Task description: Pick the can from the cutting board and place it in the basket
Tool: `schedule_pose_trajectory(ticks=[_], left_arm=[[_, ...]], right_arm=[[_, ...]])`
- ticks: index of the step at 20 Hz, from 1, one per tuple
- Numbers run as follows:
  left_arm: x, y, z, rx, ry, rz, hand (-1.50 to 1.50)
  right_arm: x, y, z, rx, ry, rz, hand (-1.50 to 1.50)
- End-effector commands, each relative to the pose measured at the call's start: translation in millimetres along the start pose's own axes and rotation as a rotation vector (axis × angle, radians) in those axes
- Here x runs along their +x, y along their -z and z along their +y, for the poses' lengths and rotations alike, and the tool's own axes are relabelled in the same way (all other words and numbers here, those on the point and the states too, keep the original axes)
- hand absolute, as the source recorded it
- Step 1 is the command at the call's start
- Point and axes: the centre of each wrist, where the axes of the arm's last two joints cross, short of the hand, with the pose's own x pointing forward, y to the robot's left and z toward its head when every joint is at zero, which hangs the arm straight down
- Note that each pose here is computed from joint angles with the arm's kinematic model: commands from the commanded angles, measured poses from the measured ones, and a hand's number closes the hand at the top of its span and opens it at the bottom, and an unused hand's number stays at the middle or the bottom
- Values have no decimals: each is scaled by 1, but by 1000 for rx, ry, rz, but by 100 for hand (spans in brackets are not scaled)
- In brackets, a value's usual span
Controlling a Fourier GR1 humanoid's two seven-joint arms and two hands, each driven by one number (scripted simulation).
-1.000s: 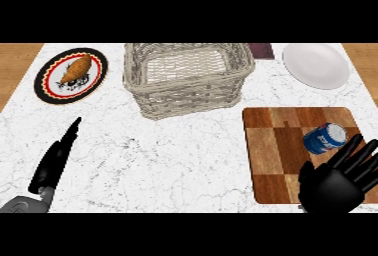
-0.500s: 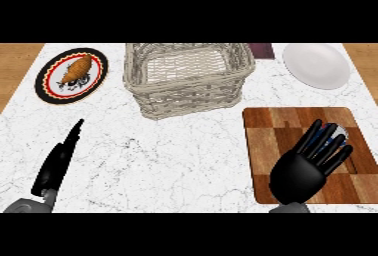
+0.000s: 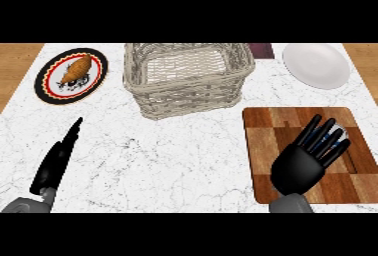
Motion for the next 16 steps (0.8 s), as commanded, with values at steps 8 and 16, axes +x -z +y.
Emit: schedule_pose_trajectory(ticks=[8, 16], left_arm=[[5, 7, -2, 18, 1, 0, 0], [-5, 1, 1, 2, 3, -2, 0]], right_arm=[[-4, -2, 26, 25, -2, 238, -150], [-4, 17, 28, 13, -35, 277, -150]])
